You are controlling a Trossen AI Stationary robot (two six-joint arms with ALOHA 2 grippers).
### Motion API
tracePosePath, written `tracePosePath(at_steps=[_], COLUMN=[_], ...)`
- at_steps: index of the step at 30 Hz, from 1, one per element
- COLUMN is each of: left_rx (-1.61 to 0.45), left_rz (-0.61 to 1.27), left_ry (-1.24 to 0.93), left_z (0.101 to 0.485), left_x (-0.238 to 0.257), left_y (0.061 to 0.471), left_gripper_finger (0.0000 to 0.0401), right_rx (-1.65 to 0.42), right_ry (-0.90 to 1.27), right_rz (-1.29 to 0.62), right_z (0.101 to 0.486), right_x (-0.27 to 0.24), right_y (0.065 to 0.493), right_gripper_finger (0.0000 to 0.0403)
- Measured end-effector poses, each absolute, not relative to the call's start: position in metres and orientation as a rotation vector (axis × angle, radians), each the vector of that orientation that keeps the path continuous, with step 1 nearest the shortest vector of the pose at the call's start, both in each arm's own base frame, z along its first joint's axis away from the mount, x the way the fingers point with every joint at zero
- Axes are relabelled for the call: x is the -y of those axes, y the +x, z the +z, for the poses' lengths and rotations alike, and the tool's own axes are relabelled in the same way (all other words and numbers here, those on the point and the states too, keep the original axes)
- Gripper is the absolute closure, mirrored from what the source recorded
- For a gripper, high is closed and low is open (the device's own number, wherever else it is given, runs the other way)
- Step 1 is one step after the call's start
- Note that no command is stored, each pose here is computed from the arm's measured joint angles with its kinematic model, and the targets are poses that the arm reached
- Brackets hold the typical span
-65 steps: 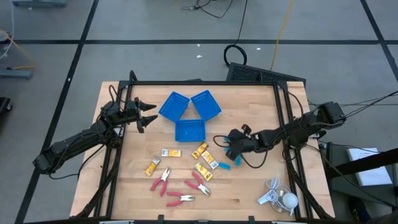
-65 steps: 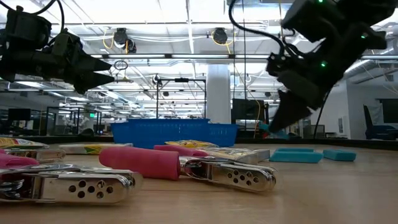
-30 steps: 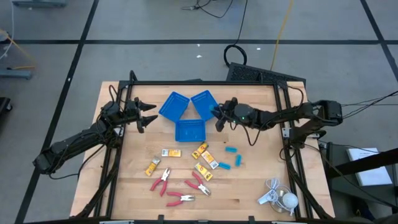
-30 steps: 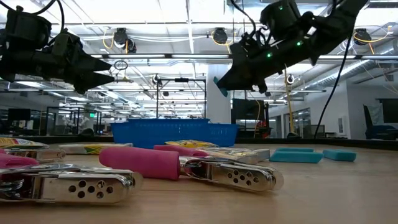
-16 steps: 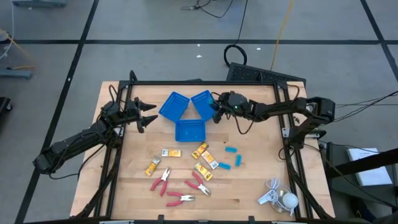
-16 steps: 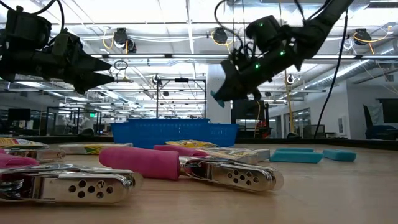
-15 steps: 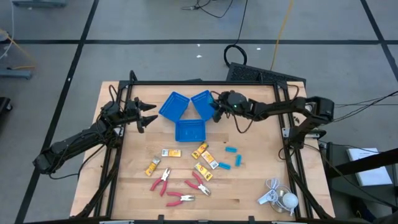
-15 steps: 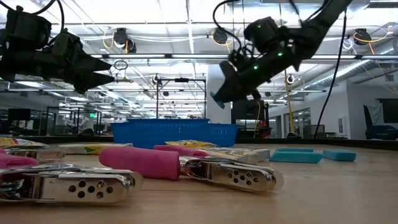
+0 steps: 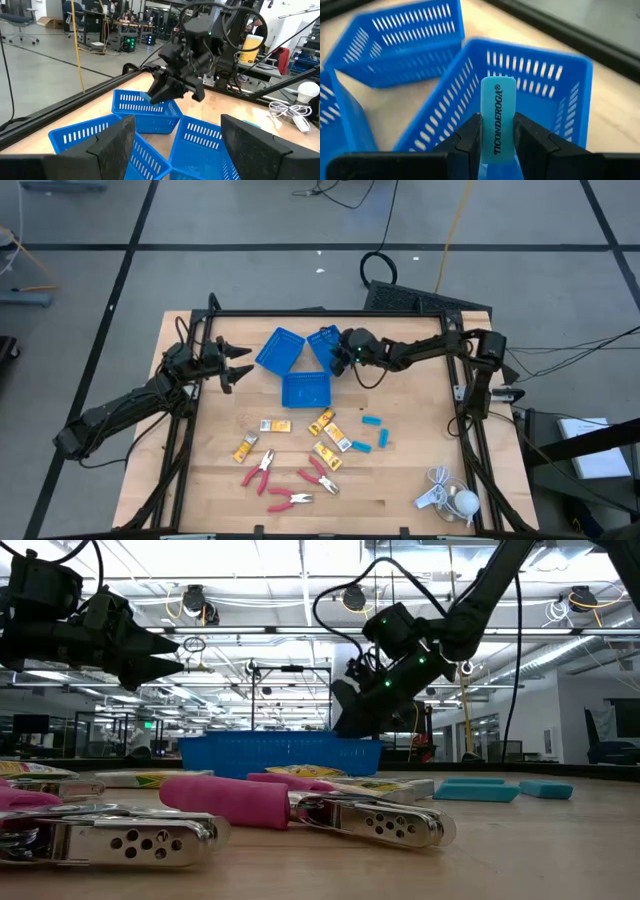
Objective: Pick & Place School Supplies
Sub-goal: Put the blue eraser into the top right blue bin
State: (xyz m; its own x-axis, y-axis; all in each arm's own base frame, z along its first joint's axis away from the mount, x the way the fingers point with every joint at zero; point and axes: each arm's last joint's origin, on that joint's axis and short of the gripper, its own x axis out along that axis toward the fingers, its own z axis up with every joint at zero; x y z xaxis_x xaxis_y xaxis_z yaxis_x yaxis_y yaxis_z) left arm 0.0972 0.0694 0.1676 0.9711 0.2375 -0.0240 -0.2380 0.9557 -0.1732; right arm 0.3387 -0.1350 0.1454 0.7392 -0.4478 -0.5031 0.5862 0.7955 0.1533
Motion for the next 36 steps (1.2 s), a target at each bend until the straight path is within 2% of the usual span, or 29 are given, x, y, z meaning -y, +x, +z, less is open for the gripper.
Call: tracePosePath(at_steps=[15,31,36], left_rx=[-0.003,-0.003,-0.003], left_rz=[0.241,0.241,0.241], left_ry=[-0.176,-0.176,-0.176], left_z=[0.168,0.168,0.168], left_x=[-0.069,-0.069,-0.069], left_y=[0.097,0.097,0.097], left_gripper_finger=[0.0107,0.0107,0.0107], right_rx=[-0.446,-0.458,-0.457], right_ry=[0.316,0.286,0.203], right_rz=[-0.569,-0.56,-0.51], right_z=[0.15,0.151,0.176], right_x=[0.132,0.132,0.118], right_y=[0.34,0.34,0.335], right_gripper_finger=[0.0309,0.0242,0.0236])
